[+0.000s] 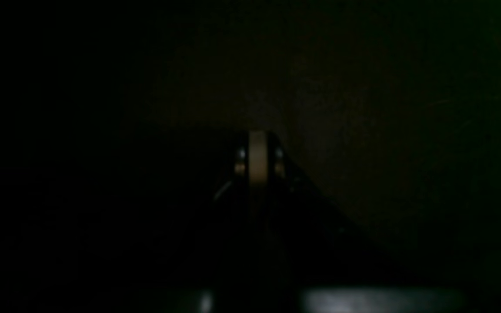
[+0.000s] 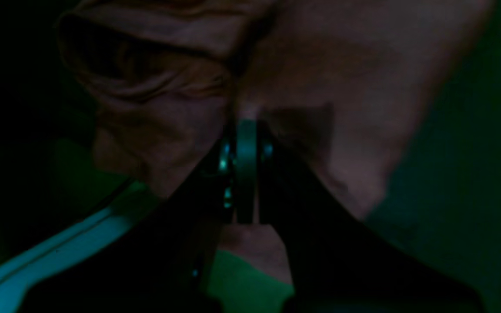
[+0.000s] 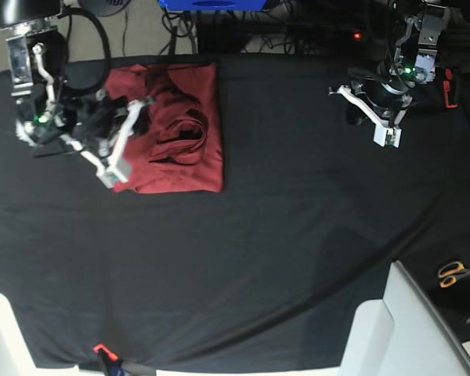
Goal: Fold the T-shirt properly
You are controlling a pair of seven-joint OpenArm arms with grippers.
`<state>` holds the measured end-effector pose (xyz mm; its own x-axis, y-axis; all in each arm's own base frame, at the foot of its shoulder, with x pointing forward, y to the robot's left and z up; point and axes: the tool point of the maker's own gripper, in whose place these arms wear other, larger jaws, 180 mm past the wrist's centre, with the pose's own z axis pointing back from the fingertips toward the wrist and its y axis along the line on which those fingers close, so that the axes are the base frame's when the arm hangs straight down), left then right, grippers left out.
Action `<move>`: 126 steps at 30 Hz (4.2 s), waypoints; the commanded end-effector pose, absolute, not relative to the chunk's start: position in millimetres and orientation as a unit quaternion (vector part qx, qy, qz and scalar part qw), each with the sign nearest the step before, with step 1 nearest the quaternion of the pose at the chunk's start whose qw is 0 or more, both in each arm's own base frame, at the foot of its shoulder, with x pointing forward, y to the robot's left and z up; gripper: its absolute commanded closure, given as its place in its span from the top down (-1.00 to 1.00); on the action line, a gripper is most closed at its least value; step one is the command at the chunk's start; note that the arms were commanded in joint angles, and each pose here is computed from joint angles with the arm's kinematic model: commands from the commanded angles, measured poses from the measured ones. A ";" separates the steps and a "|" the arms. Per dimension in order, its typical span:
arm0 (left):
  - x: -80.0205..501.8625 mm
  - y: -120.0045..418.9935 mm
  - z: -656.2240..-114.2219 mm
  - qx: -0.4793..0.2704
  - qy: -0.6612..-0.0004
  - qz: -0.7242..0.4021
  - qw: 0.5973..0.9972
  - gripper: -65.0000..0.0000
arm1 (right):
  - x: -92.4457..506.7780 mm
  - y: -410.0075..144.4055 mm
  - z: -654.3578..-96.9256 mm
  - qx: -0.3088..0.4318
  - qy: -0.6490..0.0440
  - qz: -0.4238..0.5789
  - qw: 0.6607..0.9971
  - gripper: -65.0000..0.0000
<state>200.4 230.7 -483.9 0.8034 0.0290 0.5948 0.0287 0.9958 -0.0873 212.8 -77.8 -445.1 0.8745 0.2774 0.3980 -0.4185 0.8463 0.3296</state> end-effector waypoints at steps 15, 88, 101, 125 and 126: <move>202.1 236.2 -480.1 -0.041 -0.317 -0.004 0.947 -1.00 | 171.0 -19.2 -438.0 0.256 -0.147 0.274 0.915 -0.99; 200.2 235.5 -480.8 -0.041 -0.316 -0.004 0.948 -1.00 | 219.9 0.8 -388.7 0.250 -0.233 0.256 0.905 -1.00; 191.1 269.1 -457.1 -0.073 -0.353 0.012 0.933 -1.00 | 260.8 -85.5 -426.5 0.188 -0.214 0.136 0.949 -1.00; 182.1 283.8 -442.5 -0.090 -0.386 0.043 0.917 -1.00 | 287.8 -44.0 -436.0 0.238 -0.221 0.100 0.941 -1.00; 182.1 283.8 -442.5 -0.090 -0.386 0.043 0.917 -1.00 | 293.4 -39.2 -433.8 0.243 -0.223 0.099 0.939 -1.00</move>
<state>174.9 278.5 -452.6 0.7262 0.1533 0.6702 -0.0172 0.9785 -0.2053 278.9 -39.8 -445.9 0.9013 0.0885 0.4240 -0.2792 0.8671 0.4126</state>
